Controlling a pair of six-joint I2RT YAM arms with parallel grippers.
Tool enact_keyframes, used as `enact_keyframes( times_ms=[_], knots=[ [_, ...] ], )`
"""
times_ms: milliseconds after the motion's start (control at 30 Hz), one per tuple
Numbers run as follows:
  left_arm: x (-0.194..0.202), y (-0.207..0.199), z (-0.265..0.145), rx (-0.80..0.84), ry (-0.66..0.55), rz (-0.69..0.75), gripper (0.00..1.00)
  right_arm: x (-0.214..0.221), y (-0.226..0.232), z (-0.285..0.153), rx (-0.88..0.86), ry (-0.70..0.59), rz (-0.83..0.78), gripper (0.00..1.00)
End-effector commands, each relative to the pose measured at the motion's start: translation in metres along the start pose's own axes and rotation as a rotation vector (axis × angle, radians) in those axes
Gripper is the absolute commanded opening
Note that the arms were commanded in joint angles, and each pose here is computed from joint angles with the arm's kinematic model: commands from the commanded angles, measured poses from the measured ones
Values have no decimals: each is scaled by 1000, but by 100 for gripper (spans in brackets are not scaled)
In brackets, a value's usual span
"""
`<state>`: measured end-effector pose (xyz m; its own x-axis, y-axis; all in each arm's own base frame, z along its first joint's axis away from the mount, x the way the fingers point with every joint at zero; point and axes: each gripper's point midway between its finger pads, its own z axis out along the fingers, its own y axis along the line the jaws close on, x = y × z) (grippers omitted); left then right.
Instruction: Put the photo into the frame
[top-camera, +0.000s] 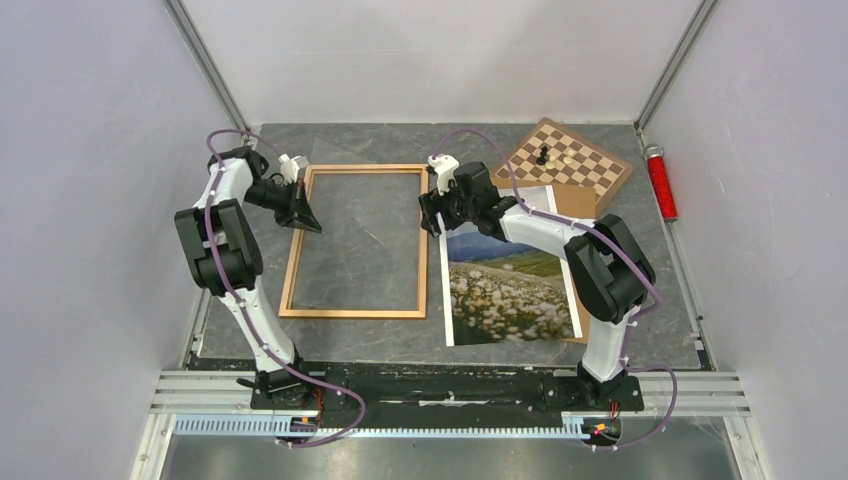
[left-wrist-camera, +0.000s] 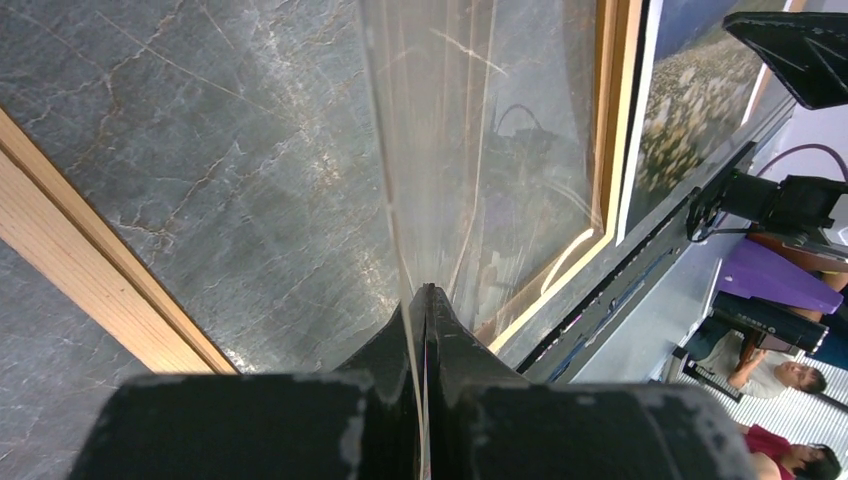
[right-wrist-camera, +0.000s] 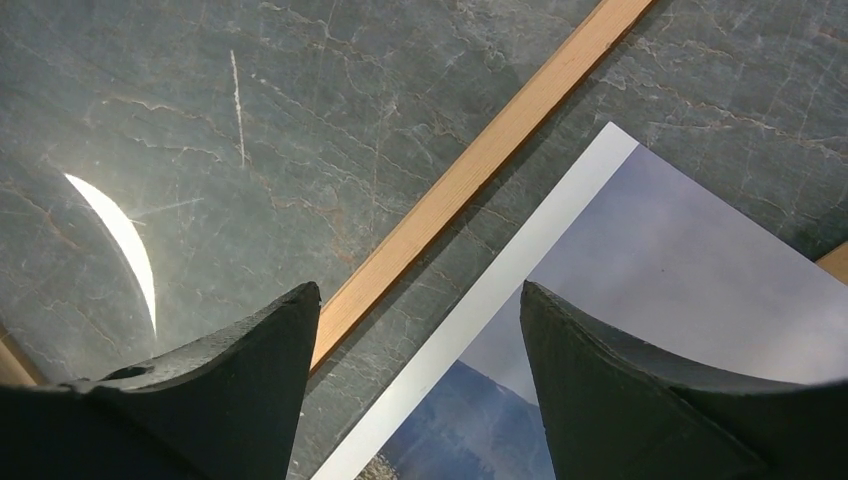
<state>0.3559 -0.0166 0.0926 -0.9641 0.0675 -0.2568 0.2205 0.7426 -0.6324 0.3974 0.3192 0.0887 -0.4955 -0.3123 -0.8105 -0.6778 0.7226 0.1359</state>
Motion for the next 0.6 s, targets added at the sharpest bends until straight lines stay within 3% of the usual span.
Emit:
enact_keyframes(
  times_ms=[0,567],
  knots=[
    [-17,-21,-21,19,-102,117,2,-22,-2,1,23,-41,10,75],
    [14,-30,-13,58,-102,111,2,10,6,30,27,71,96,56]
  ],
)
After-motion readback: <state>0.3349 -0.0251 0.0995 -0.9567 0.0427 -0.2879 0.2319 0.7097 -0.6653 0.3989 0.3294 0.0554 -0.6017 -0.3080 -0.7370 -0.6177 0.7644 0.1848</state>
